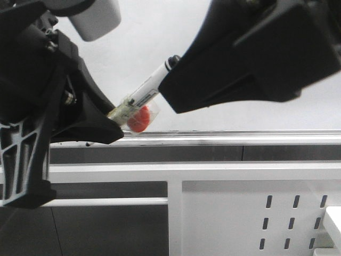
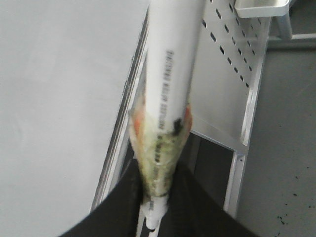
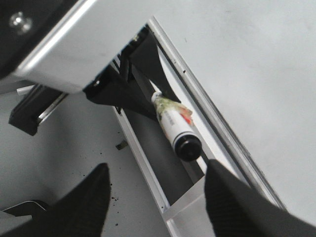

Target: Write number 1 on whiteboard

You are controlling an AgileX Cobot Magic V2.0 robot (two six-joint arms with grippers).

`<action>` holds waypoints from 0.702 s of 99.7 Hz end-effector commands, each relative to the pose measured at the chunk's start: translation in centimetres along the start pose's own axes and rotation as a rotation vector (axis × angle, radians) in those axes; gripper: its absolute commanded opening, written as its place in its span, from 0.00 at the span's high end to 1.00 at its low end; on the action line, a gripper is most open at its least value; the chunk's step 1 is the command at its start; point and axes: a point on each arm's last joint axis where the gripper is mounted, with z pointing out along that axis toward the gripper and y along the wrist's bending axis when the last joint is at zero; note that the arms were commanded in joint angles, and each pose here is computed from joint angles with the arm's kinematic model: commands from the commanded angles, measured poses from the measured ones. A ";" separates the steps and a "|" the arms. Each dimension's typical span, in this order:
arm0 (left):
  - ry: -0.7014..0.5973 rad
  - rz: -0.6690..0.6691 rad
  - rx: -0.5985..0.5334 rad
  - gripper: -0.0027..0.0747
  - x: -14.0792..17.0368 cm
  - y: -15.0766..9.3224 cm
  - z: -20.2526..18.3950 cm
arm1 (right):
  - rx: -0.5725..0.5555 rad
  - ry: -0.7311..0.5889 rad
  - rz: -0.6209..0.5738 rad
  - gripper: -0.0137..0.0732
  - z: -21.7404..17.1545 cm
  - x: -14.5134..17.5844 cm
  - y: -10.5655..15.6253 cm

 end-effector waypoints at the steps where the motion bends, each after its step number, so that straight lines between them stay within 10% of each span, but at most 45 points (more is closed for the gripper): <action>1: -0.082 -0.012 -0.020 0.99 -1.5 0.7 -0.9 | 0.039 -0.145 -0.025 0.36 -0.6 -2.1 -0.5; 70: -0.158 -0.014 0.006 0.99 -2.2 0.3 -1.0 | 0.048 -0.178 -0.047 0.37 1.8 -2.2 -0.5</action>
